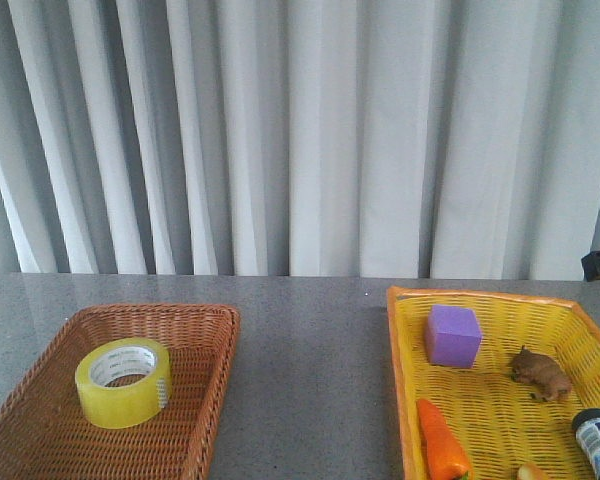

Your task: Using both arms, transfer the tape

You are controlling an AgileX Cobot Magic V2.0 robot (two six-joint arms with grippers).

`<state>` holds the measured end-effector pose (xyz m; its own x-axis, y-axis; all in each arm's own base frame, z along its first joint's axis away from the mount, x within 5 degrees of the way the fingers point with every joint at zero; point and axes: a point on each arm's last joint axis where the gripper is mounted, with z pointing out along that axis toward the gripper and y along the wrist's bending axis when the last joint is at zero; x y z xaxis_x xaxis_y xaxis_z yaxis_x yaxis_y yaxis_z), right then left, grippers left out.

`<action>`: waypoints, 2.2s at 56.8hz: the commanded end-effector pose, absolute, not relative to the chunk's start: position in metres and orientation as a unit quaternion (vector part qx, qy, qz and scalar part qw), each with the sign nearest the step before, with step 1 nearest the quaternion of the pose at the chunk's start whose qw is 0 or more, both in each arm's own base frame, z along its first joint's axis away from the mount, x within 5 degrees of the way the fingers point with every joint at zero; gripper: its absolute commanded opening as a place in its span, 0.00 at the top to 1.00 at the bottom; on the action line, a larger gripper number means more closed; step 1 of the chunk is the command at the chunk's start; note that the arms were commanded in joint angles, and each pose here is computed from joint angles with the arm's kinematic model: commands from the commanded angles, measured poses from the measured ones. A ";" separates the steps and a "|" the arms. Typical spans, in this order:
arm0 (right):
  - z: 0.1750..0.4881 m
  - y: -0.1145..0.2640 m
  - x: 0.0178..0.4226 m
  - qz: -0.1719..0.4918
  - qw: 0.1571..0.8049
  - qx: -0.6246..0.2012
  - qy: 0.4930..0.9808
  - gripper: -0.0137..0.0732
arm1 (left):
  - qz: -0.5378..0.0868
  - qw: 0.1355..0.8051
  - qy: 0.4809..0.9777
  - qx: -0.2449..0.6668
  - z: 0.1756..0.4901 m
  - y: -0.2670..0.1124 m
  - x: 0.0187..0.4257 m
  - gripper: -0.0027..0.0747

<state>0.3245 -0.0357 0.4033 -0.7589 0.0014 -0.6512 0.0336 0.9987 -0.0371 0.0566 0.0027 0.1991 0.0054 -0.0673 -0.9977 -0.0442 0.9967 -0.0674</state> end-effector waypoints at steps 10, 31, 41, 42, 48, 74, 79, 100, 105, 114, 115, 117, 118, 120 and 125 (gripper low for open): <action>0.425 -0.037 0.316 -0.032 0.396 0.008 0.917 0.85 | -0.018 0.742 0.668 -0.041 0.209 0.002 0.055 0.97; 0.424 -0.033 0.282 -0.037 0.448 0.009 0.893 0.85 | -0.018 0.742 0.668 -0.041 0.209 0.002 0.055 0.97; 0.392 -0.028 0.227 -0.057 0.527 0.007 0.848 0.85 | -0.018 0.742 0.668 -0.041 0.209 0.002 0.055 0.97; 0.389 -0.027 0.222 -0.058 0.534 0.008 0.844 0.85 | -0.018 0.742 0.668 -0.041 0.209 0.002 0.055 0.97; 0.365 -0.023 0.187 -0.061 0.579 0.011 0.813 0.85 | -0.018 0.743 0.668 -0.041 0.209 0.002 0.055 0.97; 0.235 -0.010 0.079 -0.063 0.690 0.024 0.720 0.85 | -0.018 0.742 0.668 -0.041 0.209 0.002 0.055 0.97; 0.214 -0.009 0.071 -0.061 0.707 0.028 0.704 0.85 | -0.018 0.742 0.668 -0.041 0.209 0.002 0.055 0.97; 0.196 -0.007 0.060 -0.048 0.696 0.038 0.716 0.85 | -0.018 0.742 0.668 -0.041 0.209 0.002 0.055 0.97; 0.196 -0.007 0.059 -0.047 0.695 0.038 0.716 0.85 | -0.018 0.742 0.668 -0.041 0.209 0.002 0.055 0.97; 0.194 -0.007 0.057 -0.046 0.691 0.038 0.720 0.85 | -0.018 0.742 0.668 -0.041 0.209 0.002 0.055 0.97; 0.194 -0.007 0.056 -0.046 0.692 0.038 0.719 0.85 | -0.018 0.742 0.668 -0.041 0.209 0.002 0.055 0.97; 0.194 -0.006 0.056 -0.046 0.694 0.038 0.717 0.85 | -0.018 0.742 0.668 -0.041 0.209 0.002 0.055 0.97; 0.194 -0.006 0.056 -0.046 0.694 0.038 0.717 0.85 | -0.018 0.742 0.668 -0.041 0.209 0.002 0.055 0.97; 0.194 -0.006 0.056 -0.046 0.694 0.038 0.717 0.85 | -0.018 0.742 0.668 -0.041 0.209 0.002 0.055 0.97; 0.194 -0.006 0.056 -0.045 0.695 0.038 0.717 0.85 | -0.018 0.742 0.668 -0.041 0.209 0.002 0.055 0.97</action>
<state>0.0558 -0.0059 0.1886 -0.1058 0.0077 -0.9944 0.1088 0.9941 -0.0039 0.0566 0.0027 0.1991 0.0054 -0.0673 -0.9977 -0.0442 0.9967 -0.0674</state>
